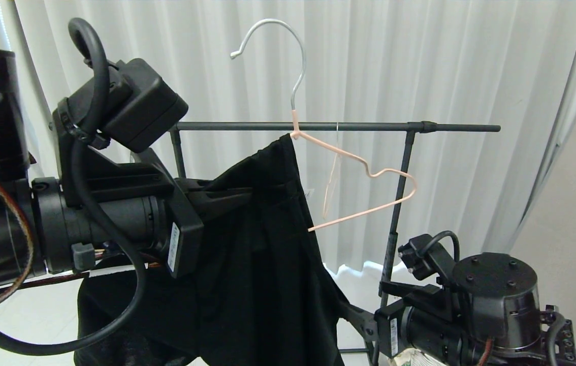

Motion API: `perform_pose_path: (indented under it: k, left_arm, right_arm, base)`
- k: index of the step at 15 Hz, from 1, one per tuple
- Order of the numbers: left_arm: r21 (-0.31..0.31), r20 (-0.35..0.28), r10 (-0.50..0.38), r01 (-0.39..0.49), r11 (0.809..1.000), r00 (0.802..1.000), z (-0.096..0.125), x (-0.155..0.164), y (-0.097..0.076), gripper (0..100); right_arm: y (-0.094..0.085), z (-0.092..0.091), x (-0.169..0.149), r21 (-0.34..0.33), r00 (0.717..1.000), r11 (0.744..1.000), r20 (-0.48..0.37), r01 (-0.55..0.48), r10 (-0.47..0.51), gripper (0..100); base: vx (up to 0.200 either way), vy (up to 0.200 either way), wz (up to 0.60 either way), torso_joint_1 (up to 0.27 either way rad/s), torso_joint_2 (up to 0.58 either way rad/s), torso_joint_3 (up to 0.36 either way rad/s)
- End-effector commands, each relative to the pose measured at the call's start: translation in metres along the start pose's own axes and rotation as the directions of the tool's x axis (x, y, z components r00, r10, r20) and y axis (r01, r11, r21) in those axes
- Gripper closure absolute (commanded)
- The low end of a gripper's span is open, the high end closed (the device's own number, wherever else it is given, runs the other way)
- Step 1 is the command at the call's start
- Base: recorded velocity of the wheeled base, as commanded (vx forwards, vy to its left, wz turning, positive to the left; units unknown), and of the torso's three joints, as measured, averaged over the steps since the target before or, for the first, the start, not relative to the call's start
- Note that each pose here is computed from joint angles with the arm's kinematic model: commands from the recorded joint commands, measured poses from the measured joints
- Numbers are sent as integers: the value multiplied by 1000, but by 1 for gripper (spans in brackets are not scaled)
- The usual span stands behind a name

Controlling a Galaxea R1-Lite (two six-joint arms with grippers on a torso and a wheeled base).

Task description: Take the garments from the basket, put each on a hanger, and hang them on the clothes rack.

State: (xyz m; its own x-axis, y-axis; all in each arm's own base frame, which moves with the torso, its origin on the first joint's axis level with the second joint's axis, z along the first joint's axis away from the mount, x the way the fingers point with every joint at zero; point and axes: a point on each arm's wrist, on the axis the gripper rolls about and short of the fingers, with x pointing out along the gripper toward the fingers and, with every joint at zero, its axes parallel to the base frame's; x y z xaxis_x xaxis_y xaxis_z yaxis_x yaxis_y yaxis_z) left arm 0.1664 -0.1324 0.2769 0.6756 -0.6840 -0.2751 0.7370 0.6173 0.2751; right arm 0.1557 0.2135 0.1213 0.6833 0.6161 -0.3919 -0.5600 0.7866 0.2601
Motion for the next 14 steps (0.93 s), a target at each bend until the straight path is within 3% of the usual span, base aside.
perform_pose_path:
  k: [1, 7, 11, 14]
  left_arm:
    - [-1, -3, 1, -1, 1000, 1000, -1, 0, 0, 100]
    - [-15, -60, 21, -21, 1000, 998, -18, 0, 2, 100]
    - [-23, -94, 6, -9, 1000, 996, -30, -2, -2, 100]
    - [-34, -167, -21, 16, 999, 986, -52, 0, -9, 100]
  right_arm:
    - [-1, 0, 0, 1, 1000, 1000, 2, 8, -8, 100]
    - [-39, 7, -9, 8, 984, 984, 40, 176, -176, 100]
    - [-76, 26, -16, 8, 948, 954, 103, 301, -300, 100]
    - [-84, 41, -25, 23, 935, 949, 165, 314, -313, 100]
  base:
    - [0, 0, 0, 0, 0, 0]
    - [0, 0, 0, 0, 0, 0]
    - [0, 0, 0, 0, 0, 0]
    - [0, 0, 0, 0, 0, 0]
